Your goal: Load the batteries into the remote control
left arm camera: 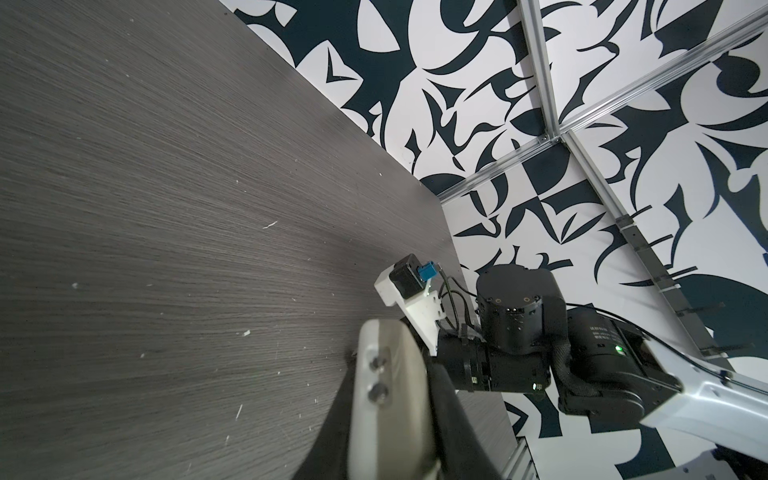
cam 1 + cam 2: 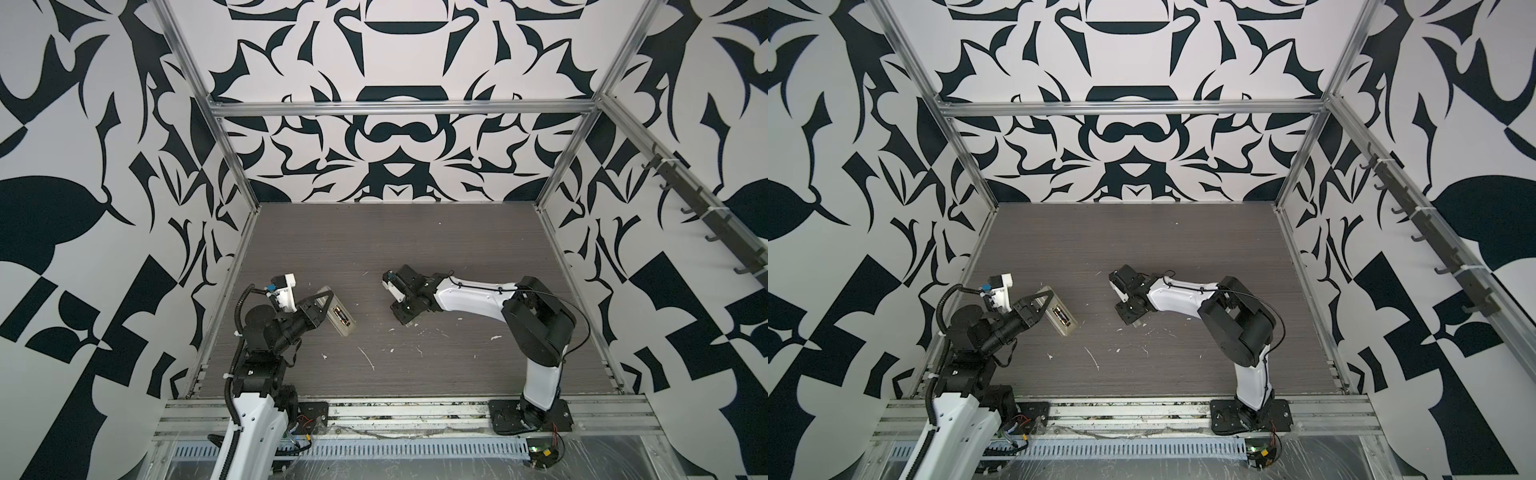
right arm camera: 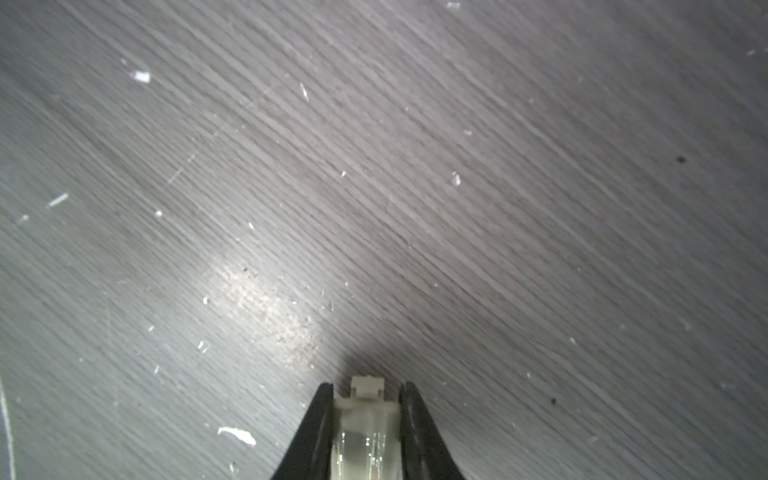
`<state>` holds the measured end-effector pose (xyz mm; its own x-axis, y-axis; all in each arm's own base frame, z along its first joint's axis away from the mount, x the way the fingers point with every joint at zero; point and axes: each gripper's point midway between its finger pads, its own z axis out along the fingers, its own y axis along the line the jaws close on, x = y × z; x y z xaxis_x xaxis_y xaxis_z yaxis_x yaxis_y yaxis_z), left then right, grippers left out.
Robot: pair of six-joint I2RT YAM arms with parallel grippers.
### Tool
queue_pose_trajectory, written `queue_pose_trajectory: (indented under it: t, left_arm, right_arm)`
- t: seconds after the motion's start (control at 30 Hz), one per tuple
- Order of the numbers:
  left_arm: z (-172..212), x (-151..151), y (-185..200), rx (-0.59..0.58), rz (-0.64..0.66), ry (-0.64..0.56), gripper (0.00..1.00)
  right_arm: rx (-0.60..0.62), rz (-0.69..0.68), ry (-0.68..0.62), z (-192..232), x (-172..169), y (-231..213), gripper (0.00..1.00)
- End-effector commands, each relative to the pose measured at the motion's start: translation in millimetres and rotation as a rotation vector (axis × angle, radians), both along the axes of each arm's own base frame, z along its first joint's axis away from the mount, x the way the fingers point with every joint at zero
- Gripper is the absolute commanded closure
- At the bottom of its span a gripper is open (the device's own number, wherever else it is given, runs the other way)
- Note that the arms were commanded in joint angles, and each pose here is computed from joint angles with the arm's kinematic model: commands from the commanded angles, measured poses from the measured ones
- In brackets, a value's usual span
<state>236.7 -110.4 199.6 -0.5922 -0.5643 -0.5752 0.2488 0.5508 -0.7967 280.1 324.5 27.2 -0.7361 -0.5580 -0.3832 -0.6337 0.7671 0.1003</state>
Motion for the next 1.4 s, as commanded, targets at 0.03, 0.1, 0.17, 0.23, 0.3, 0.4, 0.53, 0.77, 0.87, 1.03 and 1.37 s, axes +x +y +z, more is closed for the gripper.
queue_pose_trajectory:
  t: [0.03,0.1,0.17,0.23,0.3,0.4,0.53,0.77,0.87,1.03,1.37]
  left_arm:
    - [0,1,2,0.013,0.007,-0.01,1.0]
    - [0,1,2,0.013,0.008,-0.01,1.0]
    - [0,1,2,0.012,0.008,-0.01,1.0]
    - [0,1,2,0.014,0.008,-0.009,1.0]
    - [-1,1,2,0.015,0.01,-0.009,1.0]
    - [-1,2,3,0.017,0.012,-0.009,1.0]
    - [-1,2,3,0.019,0.014,-0.009,1.0]
    - [-1,2,4,0.02,0.018,-0.008,1.0]
    - [-1,2,3,0.02,0.015,-0.007,1.0]
    - [-1,2,3,0.02,0.017,-0.006,1.0]
    - [-2,3,4,0.024,0.019,-0.005,1.0]
  right_arm:
    - [0.027,0.006,0.002,10,3,10,0.6]
    - [0.032,0.008,0.004,9,3,11,0.56]
    - [0.034,0.009,0.011,8,2,12,0.53]
    - [0.032,0.009,0.015,7,2,12,0.52]
    - [0.034,0.01,0.018,8,1,12,0.52]
    - [0.049,0.015,0.034,7,-2,16,0.52]
    - [0.068,0.035,0.041,6,-10,24,0.53]
    - [0.073,0.079,0.057,1,-27,41,0.54]
    - [0.072,0.085,0.065,0,-34,40,0.56]
    - [0.059,0.092,0.088,-2,-48,37,0.57]
    - [0.02,0.102,0.116,-5,-71,25,0.59]
